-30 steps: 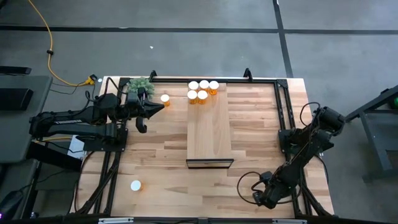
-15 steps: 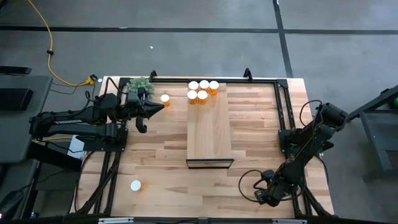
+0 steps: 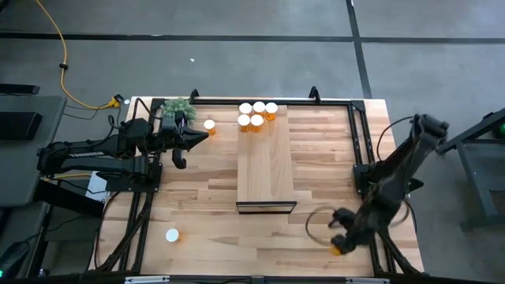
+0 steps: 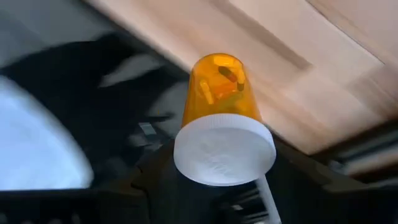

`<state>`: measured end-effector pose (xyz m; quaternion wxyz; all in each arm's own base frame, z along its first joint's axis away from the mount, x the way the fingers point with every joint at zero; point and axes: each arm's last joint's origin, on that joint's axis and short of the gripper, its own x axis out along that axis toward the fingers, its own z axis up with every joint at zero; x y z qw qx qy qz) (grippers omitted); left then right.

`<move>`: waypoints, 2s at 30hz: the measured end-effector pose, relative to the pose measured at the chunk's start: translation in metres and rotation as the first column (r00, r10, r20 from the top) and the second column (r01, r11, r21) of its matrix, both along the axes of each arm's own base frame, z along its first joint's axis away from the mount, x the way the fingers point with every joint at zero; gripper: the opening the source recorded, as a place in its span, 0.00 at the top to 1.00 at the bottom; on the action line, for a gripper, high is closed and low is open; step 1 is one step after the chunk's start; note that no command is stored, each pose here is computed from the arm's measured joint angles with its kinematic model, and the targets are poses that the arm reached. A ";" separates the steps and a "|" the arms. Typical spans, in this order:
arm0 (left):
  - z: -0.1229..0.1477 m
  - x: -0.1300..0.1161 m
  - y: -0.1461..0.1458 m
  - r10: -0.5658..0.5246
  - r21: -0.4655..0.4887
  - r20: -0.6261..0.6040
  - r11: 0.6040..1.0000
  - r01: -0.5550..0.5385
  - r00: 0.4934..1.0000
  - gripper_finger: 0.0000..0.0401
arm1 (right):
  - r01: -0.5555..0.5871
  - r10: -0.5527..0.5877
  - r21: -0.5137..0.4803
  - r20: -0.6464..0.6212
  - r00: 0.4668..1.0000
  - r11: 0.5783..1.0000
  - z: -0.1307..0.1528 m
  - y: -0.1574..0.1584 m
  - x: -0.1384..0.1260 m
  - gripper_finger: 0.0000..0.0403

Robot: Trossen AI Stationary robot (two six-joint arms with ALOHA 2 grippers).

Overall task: Pick and place medicine bottles onto shelf by color
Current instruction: Put the orange pill bottle on the shelf

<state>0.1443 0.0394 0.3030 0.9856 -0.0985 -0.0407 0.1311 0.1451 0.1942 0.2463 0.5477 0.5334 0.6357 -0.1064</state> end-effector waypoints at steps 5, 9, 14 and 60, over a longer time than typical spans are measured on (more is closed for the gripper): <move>0.000 0.000 0.000 0.000 0.000 0.000 1.000 0.000 1.000 1.00 | 0.092 -0.111 0.103 0.200 0.973 0.990 0.047 -0.053 0.006 0.51; 0.000 0.000 0.000 0.000 0.000 0.000 1.000 0.000 1.000 1.00 | 0.124 -0.113 -0.014 0.319 0.941 0.992 0.085 -0.096 0.016 0.51; 0.000 0.000 0.000 0.001 0.000 0.000 1.000 -0.001 1.000 1.00 | 0.106 0.028 -0.306 0.404 0.914 0.946 0.130 -0.137 0.042 0.51; -0.002 0.142 0.039 -0.044 -0.135 -0.398 0.991 -0.011 0.916 1.00 | -0.288 0.757 -0.858 0.162 0.634 0.424 0.137 -0.234 0.215 0.51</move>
